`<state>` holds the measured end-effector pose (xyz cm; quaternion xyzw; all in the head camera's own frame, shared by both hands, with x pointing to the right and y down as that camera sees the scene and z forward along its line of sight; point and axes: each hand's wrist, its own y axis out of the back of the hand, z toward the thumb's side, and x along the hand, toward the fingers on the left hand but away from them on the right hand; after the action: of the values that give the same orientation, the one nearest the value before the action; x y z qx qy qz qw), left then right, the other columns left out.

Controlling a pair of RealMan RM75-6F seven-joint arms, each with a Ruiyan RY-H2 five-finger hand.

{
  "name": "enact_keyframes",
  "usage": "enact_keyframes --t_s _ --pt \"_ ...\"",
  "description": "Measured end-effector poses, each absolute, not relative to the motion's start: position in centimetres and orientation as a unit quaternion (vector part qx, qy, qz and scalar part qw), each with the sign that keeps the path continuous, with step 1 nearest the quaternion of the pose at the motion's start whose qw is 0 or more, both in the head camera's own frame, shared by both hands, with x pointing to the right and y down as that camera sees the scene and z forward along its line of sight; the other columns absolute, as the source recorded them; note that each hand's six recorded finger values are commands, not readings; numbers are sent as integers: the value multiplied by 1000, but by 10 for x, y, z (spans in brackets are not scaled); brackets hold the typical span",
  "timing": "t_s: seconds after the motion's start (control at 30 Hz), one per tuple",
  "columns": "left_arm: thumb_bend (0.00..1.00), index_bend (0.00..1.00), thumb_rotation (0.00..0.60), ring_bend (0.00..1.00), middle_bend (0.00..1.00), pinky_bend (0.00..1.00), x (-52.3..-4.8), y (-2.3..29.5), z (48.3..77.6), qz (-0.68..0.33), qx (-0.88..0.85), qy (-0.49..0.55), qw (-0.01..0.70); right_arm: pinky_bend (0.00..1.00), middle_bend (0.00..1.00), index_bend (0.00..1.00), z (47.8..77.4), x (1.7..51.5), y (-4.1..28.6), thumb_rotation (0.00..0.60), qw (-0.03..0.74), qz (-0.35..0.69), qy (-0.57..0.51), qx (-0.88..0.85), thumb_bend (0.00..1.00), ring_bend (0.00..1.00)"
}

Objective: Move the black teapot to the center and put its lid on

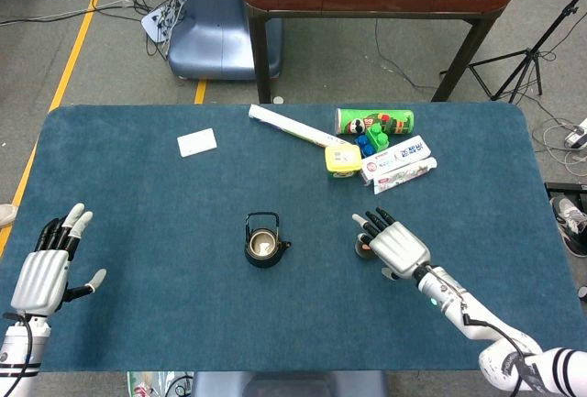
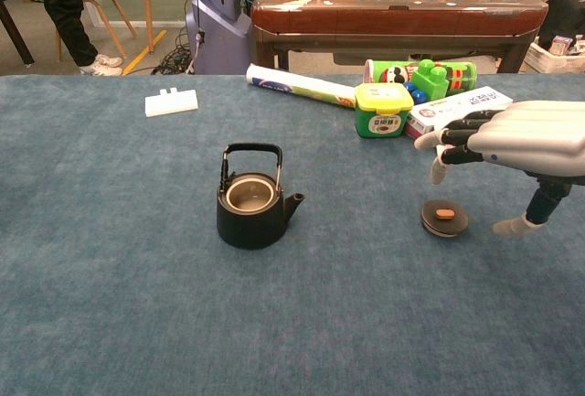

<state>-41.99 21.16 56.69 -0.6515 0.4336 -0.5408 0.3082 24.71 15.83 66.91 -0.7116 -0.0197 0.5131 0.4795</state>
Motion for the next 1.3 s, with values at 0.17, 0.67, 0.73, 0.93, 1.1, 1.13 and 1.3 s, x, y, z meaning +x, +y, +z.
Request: enact_keyframes --t_s 0.17,0.67,0.73,0.93,1.1,1.13,1.3 --pt "246 0 600 0 0 0 -422 214 570 -541 -656 436 296 0 51 251 685 245 157 600 478 526 -8 -704 231 0" --pt "246 0 600 0 0 0 -426 215 567 -540 -653 444 291 0 50 250 712 239 150 600 478 539 1 -694 231 0" --pt "246 0 600 0 0 0 -427 215 567 -540 -653 445 290 0 51 250 714 237 149 600 479 538 4 -693 231 0" --pt "246 0 600 0 0 0 -430 216 566 -541 -651 447 288 0 51 252 719 232 150 600 482 537 10 -693 231 0" --pt "246 0 600 0 0 0 -430 216 566 -539 -652 449 288 0 51 267 723 229 151 600 482 539 15 -691 231 0" --pt "246 0 600 0 0 0 -430 216 566 -539 -652 449 288 0 51 267 723 229 151 600 482 539 15 -690 231 0" --pt "246 0 600 0 0 0 -432 216 566 -540 -650 451 287 0 51 267 726 228 150 600 482 542 16 -688 233 0"
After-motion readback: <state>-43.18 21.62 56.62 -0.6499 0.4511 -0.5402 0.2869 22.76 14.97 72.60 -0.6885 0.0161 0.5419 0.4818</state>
